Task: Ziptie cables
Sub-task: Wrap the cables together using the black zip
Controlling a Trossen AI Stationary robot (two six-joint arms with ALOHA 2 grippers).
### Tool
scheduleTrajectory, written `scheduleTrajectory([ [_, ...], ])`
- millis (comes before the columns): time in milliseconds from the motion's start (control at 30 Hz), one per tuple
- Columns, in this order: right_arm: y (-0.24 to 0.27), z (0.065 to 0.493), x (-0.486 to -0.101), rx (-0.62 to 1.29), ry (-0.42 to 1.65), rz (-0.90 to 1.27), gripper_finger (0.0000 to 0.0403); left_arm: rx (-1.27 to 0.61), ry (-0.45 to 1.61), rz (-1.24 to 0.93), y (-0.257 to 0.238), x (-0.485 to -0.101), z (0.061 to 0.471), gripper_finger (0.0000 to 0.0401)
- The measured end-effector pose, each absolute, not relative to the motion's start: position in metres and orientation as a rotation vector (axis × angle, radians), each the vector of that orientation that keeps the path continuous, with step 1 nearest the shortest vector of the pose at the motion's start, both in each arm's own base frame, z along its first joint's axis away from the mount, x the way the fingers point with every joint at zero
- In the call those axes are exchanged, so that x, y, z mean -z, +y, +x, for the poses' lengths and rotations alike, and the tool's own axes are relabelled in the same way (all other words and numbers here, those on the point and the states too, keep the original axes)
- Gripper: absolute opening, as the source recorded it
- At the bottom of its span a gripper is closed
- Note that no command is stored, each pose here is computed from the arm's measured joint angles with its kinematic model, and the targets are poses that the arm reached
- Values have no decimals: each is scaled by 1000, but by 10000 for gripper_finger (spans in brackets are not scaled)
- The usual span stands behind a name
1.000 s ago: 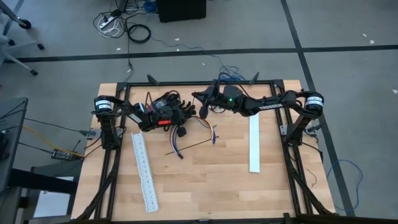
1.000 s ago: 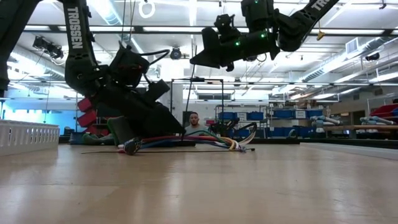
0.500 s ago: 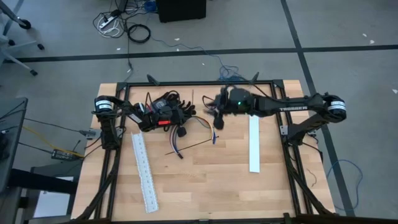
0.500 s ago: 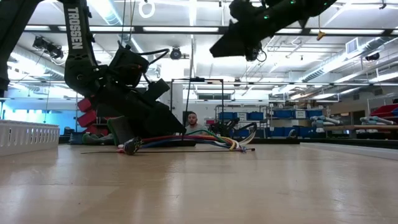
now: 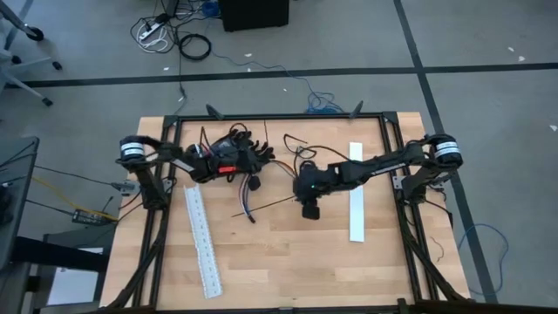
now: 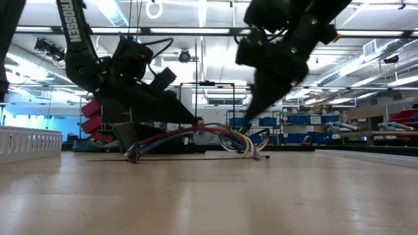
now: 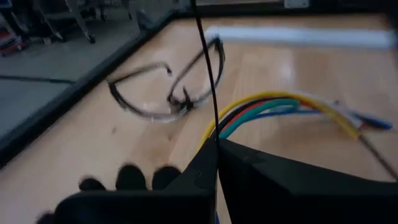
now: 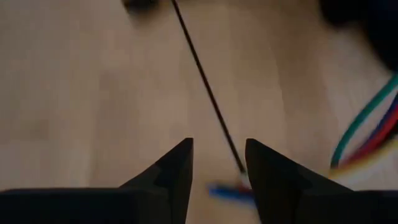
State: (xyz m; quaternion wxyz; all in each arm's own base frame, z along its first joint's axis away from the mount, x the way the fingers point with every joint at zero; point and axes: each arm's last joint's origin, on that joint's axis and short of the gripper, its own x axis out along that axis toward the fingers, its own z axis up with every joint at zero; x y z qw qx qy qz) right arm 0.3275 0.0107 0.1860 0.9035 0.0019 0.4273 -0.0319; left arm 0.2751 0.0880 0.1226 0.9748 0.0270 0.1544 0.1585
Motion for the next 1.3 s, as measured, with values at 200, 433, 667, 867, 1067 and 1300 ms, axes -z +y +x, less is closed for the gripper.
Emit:
scheduleTrajectory([
  [200,8,313,-178,87,1054,-98,135,-315,390,74,86,-129,268,0],
  [433,-5,315,-176,-21,1055,-240,135,-319,402,66,86,-128,267,0],
  [667,-26,321,-155,-73,1098,-258,135,-323,392,48,86,-129,268,0],
  [867,-31,326,-141,-93,1119,-270,131,-323,394,48,86,-129,268,0],
  [1067,-30,325,-138,-115,1145,-241,75,-323,397,48,86,-129,268,0],
  [1300,-29,322,-138,-105,1173,-195,3,-323,395,50,86,-129,268,0],
])
